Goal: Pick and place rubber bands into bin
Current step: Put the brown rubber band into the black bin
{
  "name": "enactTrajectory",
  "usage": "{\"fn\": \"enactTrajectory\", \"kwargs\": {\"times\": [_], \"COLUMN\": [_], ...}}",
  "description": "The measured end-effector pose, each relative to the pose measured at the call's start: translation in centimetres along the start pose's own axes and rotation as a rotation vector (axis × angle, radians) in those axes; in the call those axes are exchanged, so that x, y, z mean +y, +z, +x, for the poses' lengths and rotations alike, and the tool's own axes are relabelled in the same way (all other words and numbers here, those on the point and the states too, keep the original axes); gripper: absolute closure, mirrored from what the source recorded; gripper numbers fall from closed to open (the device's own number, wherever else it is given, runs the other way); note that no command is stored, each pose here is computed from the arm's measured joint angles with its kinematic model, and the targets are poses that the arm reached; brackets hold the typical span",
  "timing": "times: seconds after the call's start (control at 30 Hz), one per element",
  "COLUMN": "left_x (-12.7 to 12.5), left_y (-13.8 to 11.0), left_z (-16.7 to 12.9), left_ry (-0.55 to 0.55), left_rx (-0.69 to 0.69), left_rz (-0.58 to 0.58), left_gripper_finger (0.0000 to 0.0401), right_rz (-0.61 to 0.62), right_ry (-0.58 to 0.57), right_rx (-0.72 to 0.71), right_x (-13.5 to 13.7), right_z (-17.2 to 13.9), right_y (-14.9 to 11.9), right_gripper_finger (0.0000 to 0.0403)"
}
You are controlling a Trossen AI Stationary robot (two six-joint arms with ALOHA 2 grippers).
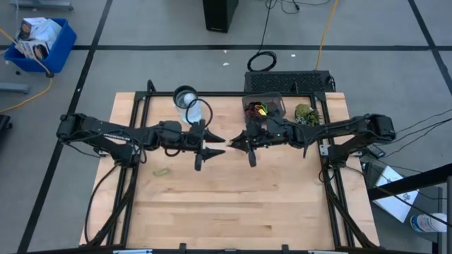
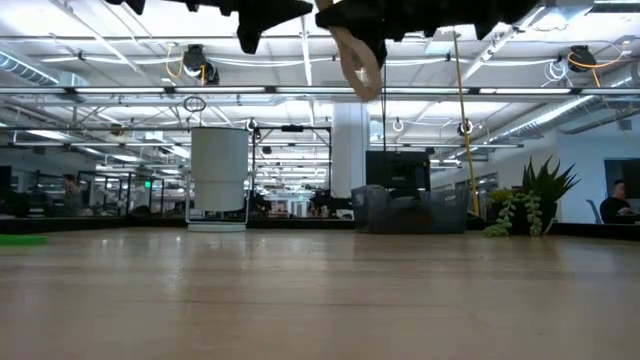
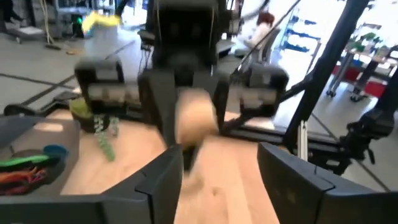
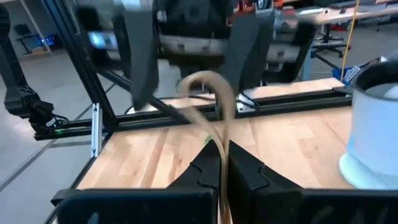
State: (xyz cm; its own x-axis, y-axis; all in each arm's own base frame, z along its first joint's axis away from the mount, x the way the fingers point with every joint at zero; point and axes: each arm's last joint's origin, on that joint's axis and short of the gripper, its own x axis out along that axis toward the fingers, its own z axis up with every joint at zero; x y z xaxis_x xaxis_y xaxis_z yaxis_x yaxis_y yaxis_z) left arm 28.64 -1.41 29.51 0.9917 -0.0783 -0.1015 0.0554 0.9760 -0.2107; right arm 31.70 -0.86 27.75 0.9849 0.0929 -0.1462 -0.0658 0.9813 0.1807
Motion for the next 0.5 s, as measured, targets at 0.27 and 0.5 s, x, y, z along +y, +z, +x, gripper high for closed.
{"fn": "enactTrajectory", "kwargs": {"times": [0.27,0.5], "left_x": [0.5,0.8], "left_y": [-1.7,-3.5], "left_z": [-0.2,-0.7], "left_ry": [0.053,0.113], "left_rx": [0.171,0.369], "left_rz": [-0.026,-0.139], "left_gripper_finger": [0.0176,0.0176], "right_rz": [-0.053,-0.111], "right_ry": [-0.019,-0.192], "right_rx": [-0.101,-0.219], "right_x": [0.7,0.2], "right_z": [-2.9,-6.5], "right_y": [2.8,5.6], "right_gripper_finger": [0.0402,0.0402]}}
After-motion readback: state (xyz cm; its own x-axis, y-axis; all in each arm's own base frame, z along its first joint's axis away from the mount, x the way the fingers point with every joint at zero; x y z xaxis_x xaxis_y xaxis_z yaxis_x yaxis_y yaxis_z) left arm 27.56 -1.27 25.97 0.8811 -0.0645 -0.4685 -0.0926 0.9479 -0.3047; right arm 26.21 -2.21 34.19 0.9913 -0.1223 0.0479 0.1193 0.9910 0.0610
